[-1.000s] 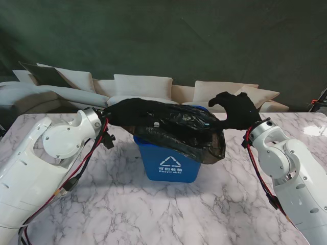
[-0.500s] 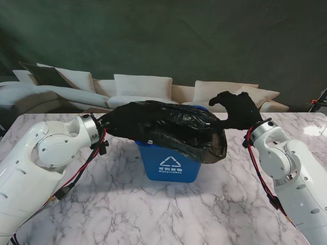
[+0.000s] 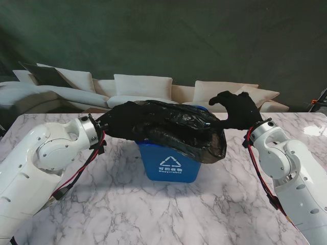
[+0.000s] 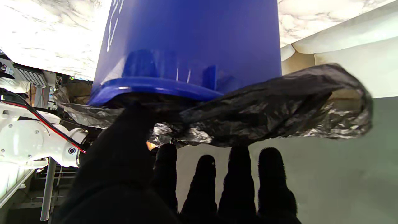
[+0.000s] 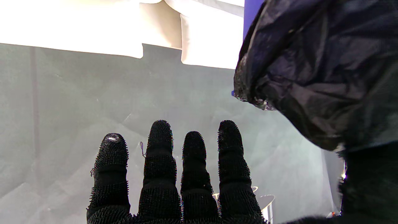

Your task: Fit the garbage bag over the bin

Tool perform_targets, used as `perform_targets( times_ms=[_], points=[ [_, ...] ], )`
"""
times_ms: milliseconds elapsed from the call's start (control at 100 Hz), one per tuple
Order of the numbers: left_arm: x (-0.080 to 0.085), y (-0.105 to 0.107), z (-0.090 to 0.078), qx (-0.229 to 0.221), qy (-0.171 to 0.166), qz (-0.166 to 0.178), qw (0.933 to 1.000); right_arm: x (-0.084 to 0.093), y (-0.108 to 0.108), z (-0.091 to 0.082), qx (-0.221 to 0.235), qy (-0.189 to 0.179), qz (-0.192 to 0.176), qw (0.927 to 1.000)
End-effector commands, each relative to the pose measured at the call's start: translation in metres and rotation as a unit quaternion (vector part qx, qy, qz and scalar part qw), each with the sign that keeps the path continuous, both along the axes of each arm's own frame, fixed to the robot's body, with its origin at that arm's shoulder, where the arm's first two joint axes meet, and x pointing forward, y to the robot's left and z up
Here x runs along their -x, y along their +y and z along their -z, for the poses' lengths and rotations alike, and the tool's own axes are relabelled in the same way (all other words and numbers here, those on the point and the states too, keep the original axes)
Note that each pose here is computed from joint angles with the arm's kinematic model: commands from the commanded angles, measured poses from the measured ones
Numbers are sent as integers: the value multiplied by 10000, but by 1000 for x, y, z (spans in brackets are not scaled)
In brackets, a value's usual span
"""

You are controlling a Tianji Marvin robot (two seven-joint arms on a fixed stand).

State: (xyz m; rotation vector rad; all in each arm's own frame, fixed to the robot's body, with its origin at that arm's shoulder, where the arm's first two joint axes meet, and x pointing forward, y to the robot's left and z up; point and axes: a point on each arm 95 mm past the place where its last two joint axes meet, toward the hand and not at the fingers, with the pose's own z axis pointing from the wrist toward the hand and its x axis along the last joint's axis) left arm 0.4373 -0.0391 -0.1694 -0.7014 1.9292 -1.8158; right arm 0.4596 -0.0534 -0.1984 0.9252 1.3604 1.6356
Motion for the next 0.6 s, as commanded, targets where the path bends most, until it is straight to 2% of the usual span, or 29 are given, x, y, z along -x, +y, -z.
perform_targets(
  times_ms=[0, 250, 410, 590],
  points=[
    [1, -5, 6, 32, 221, 48, 9997, 0, -1, 3, 4, 21, 38, 10000],
    [1, -11, 9, 109, 304, 94, 9994, 1, -1, 3, -12, 20, 51, 10000],
    [-1, -14, 9, 272, 161, 82, 9995, 0, -1, 3, -17, 17, 51, 10000],
    [2, -16, 5, 632, -145, 67, 9979, 1, 0, 2, -16, 15, 57, 10000]
  ],
)
